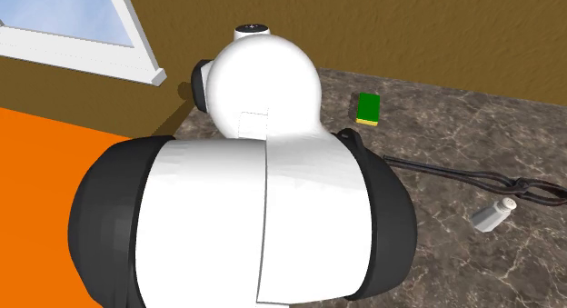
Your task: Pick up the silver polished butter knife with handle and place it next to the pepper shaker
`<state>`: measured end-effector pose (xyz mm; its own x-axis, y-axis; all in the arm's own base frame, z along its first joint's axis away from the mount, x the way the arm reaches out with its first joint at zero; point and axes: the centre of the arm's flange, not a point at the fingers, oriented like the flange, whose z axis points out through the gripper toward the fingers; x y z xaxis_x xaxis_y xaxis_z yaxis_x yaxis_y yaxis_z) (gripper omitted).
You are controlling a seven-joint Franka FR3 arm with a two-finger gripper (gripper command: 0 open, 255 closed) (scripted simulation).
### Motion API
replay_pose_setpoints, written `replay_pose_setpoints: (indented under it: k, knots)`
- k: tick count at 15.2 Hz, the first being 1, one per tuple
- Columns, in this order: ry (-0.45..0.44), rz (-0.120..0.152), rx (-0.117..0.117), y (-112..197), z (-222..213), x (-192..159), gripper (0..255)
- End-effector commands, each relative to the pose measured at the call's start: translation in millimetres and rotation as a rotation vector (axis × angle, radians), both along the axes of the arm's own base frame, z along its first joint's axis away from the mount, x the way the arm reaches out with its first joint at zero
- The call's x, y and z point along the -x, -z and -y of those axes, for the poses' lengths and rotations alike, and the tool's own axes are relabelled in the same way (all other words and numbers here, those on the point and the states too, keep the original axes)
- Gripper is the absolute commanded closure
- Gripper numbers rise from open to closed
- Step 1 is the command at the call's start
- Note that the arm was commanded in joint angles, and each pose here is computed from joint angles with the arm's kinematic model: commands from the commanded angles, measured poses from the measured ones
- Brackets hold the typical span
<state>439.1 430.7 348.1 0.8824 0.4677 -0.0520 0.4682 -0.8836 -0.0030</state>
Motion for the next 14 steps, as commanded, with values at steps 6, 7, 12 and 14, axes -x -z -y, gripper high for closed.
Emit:
replay_pose_setpoints:
  k: [6, 7, 12, 14]
  knots:
    - [0.0, 0.0, 0.0, -26.3, 0.0, 0.0, 255]
    - [0.0, 0.0, 0.0, -31.6, 0.0, 0.0, 255]
    - [0.0, 0.0, 0.0, -58.0, 0.0, 0.0, 255]
    - [0.0, 0.0, 0.0, -68.5, 0.0, 0.0, 255]
